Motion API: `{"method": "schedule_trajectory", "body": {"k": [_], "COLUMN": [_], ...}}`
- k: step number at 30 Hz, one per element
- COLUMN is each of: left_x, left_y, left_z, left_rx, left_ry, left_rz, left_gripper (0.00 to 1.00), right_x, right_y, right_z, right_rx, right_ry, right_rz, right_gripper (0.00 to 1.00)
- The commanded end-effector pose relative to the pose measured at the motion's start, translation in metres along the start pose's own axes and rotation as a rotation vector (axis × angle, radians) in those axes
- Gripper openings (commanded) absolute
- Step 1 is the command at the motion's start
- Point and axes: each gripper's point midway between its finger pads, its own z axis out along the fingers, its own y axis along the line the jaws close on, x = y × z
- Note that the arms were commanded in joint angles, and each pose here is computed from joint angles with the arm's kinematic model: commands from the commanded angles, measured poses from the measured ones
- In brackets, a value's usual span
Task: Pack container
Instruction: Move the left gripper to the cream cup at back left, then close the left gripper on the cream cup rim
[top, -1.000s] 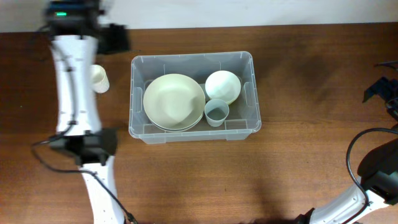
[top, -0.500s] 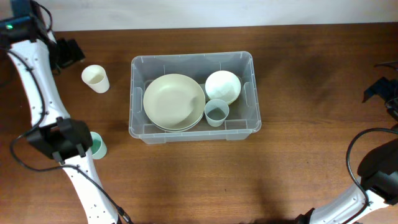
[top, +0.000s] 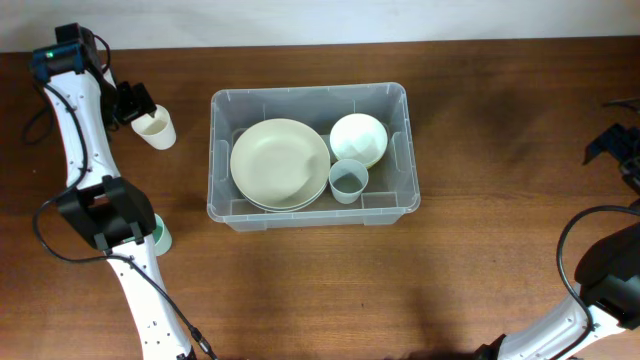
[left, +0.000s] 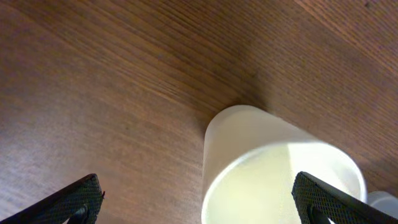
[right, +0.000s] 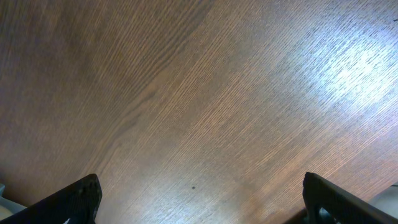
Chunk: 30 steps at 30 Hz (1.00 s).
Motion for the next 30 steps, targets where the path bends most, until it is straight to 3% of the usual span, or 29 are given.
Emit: {"method": "schedule_trajectory", "body": {"k": [1, 5, 6, 10, 12, 14, 17, 21, 26, 30], "left_x": [0.004, 0.007, 0.008, 0.010, 0.012, 0.012, 0.010, -0.001, -0.018, 0.006], "left_y": [-0.001, 0.000, 0.000, 0.001, 0.002, 0.002, 0.002, -0.001, -0.024, -0.057], "left_z": [0.021, 0.029, 0.029, 0.029, 0.029, 0.029, 0.028, 0.003, -0.098, -0.175], "left_rx": [0.008, 0.003, 0.001, -0.006, -0.011, -0.011, -0.009, 0.009, 0.100, 0.180], "left_ry": [0.036, 0.056, 0.058, 0.070, 0.075, 0.076, 0.068, -0.002, -0.221, -0.318], "left_rz": [0.022, 0.021, 0.015, -0.010, -0.022, -0.025, -0.025, -0.023, 0.022, 0.091], "left_gripper": [0.99, 0.99, 0.94, 0.44, 0.23, 0.10, 0.01, 0.01, 0.01, 0.01], "right_x": [0.001, 0.001, 0.001, 0.001, 0.001, 0.001, 0.001, 0.001, 0.001, 0.001], "right_y": [-0.002, -0.002, -0.002, -0.002, -0.002, -0.002, -0.002, -0.002, -0.002, -0.002], "right_z": [-0.008, -0.008, -0.008, -0.008, -0.008, -0.008, -0.008, -0.008, -0.008, -0.008], "right_rx": [0.001, 0.001, 0.001, 0.001, 0.001, 0.001, 0.001, 0.001, 0.001, 0.001], "right_ry": [-0.025, -0.025, -0.025, -0.025, -0.025, -0.025, -0.025, -0.025, -0.025, -0.025], "right_rz": [0.007, 0.007, 0.007, 0.007, 0.007, 0.007, 0.007, 0.008, 0.008, 0.007], "right_gripper": [0.99, 0.99, 0.99, 0.99, 0.99, 0.99, 0.99, 0.99, 0.99, 0.99]}}
